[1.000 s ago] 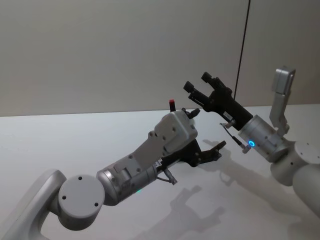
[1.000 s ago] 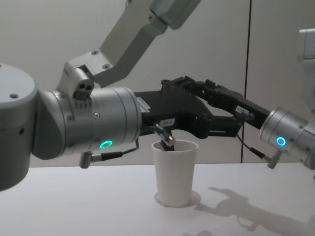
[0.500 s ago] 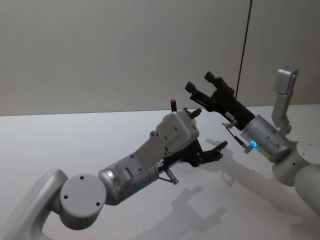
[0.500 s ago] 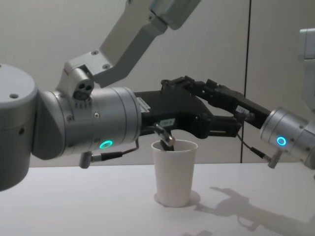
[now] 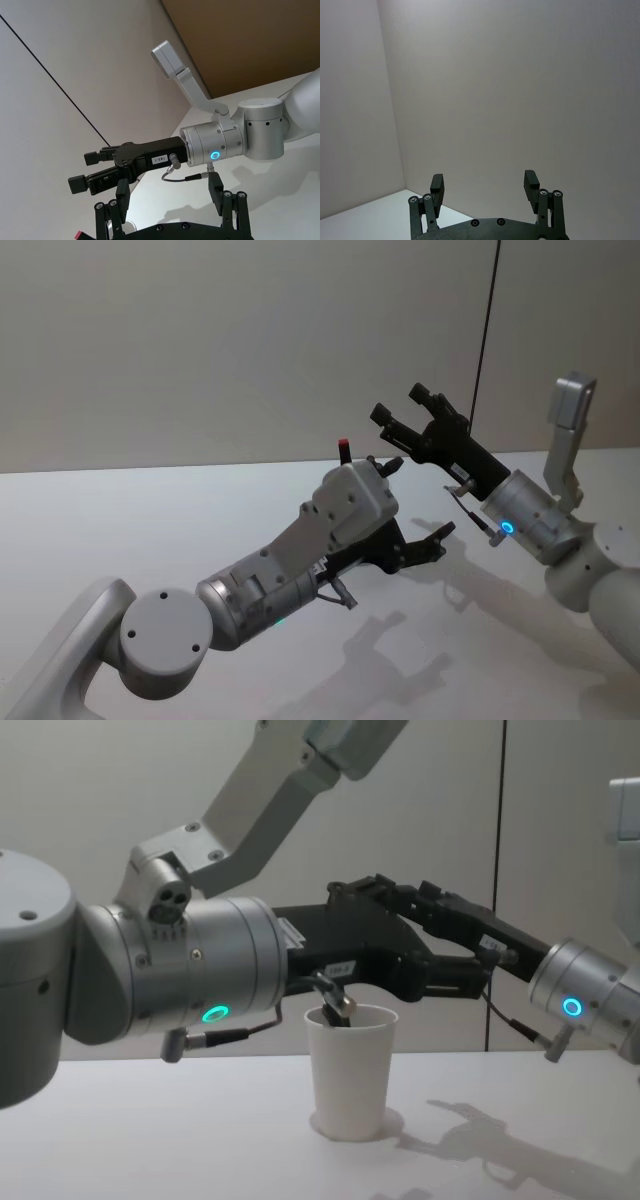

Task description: Place the pen into the pen holder.

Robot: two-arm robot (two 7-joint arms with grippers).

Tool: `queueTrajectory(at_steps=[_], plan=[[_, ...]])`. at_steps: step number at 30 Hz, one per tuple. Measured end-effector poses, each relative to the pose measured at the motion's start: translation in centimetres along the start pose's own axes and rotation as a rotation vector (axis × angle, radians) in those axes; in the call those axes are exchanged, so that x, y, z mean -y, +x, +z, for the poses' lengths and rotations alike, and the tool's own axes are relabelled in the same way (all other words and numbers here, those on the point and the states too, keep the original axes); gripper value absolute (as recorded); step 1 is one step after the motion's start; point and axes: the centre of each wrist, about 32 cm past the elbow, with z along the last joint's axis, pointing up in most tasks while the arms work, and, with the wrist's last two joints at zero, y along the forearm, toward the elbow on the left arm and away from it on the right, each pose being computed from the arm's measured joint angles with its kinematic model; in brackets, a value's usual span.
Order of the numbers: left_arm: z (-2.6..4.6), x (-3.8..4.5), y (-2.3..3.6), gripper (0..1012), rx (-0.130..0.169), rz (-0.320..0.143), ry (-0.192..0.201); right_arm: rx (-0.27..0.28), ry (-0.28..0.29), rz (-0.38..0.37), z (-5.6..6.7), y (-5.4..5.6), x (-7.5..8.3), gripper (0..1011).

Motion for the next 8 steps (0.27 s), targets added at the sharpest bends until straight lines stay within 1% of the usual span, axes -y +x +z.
queueTrajectory(at_steps=[8], plan=[[0.00, 0.00, 0.00, 1000, 0.000, 0.000, 0.000, 0.001, 0.000, 0.000, 0.01, 0.01, 0.01, 1001]])
